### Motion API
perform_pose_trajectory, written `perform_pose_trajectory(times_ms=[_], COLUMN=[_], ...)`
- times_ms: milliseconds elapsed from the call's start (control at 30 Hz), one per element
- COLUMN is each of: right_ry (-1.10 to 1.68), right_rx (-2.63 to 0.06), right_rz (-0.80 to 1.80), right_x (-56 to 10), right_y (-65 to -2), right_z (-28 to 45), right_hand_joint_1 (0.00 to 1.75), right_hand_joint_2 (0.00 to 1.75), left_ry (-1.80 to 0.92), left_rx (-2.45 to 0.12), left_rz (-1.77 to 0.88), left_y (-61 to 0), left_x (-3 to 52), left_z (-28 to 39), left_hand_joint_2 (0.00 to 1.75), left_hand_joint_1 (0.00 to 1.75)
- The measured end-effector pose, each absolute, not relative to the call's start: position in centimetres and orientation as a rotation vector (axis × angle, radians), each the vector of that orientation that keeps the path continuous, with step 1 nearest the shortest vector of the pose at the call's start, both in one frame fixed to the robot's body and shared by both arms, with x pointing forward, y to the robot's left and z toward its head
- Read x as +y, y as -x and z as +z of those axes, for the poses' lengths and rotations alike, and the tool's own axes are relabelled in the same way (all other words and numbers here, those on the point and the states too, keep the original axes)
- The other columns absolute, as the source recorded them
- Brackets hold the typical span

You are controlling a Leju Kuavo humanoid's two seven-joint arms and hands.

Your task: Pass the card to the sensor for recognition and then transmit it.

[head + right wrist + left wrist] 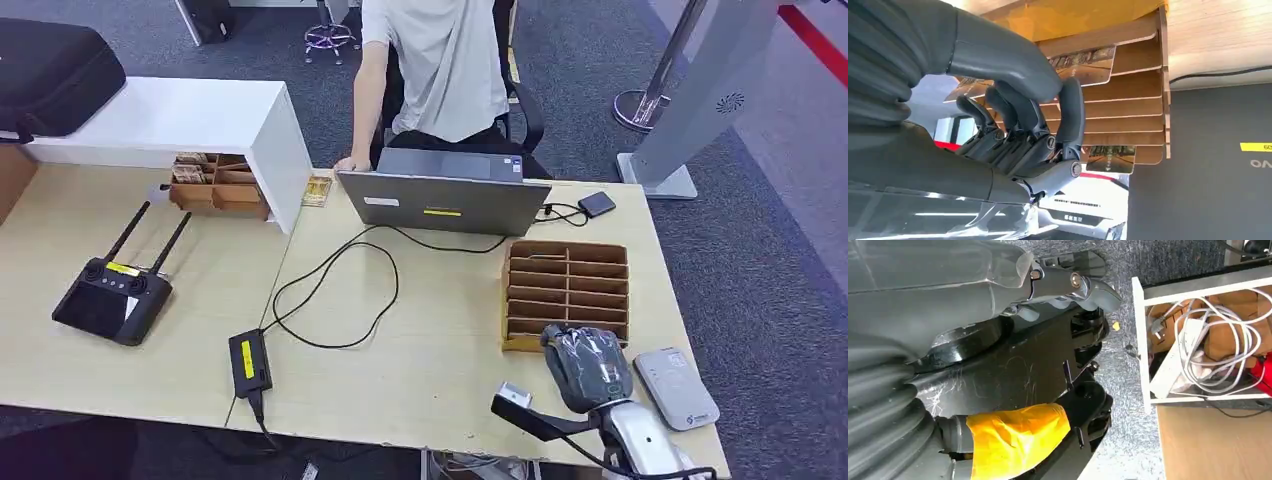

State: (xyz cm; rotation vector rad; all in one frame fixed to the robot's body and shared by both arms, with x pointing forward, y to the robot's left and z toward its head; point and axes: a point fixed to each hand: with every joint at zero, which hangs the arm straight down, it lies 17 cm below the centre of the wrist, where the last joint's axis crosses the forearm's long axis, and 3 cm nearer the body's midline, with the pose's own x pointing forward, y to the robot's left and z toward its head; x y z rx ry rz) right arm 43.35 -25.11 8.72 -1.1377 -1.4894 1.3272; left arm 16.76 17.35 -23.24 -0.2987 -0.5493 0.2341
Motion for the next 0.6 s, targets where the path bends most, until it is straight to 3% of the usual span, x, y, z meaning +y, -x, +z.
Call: perform_pose_trajectory(times_ms=[600], right_ry=[1.132], right_rx=[-1.487], right_rz=[1.334], right_x=[-25.03], right_y=[-43.21], right_z=[8.53], right_hand_joint_1=[0.0], right_hand_joint_2=[1.75], left_ry=[0.308], left_rx=[-0.55], left_rz=[0.235], left_y=[-16.78], left_x=[17.2], left_z=[-23.15], left_hand_joint_2=[1.75], left_hand_joint_1=[0.0])
